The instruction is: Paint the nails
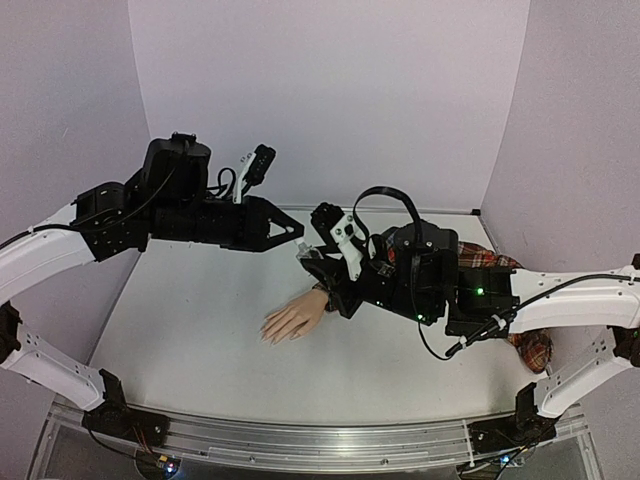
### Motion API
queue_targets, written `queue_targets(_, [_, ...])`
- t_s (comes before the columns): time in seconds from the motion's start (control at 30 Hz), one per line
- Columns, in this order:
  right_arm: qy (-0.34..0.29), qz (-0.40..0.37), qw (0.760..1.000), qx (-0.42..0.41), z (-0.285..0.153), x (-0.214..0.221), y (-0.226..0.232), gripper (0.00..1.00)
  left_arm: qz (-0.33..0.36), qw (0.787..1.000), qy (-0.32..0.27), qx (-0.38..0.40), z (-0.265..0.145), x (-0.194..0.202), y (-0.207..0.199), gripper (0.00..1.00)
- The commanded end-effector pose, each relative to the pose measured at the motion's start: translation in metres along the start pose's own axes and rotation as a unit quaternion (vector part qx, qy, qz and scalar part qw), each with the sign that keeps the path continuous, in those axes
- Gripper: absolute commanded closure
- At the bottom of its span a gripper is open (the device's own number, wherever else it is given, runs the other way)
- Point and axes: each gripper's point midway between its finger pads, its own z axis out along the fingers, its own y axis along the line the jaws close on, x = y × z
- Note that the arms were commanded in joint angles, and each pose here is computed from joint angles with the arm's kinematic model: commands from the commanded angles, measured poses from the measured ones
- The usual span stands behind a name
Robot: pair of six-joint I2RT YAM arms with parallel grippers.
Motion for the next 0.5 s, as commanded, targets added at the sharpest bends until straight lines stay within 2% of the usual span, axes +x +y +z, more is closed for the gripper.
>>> queue_targets(0.0, [-0.021, 0.007, 1.000, -0.003, 0.0005, -0.0130, 0.0004, 1.00, 0.019, 0.999, -0.044, 0.019, -0.0189, -0.0261, -0.0190, 1.00])
queue_targets(0.47, [-0.019, 0.014, 1.000, -0.007, 0.0045, -0.0106, 0.0001, 1.00, 0.024, 0.998, -0.048, 0.026, -0.0213, -0.0306, -0.0241, 1.00])
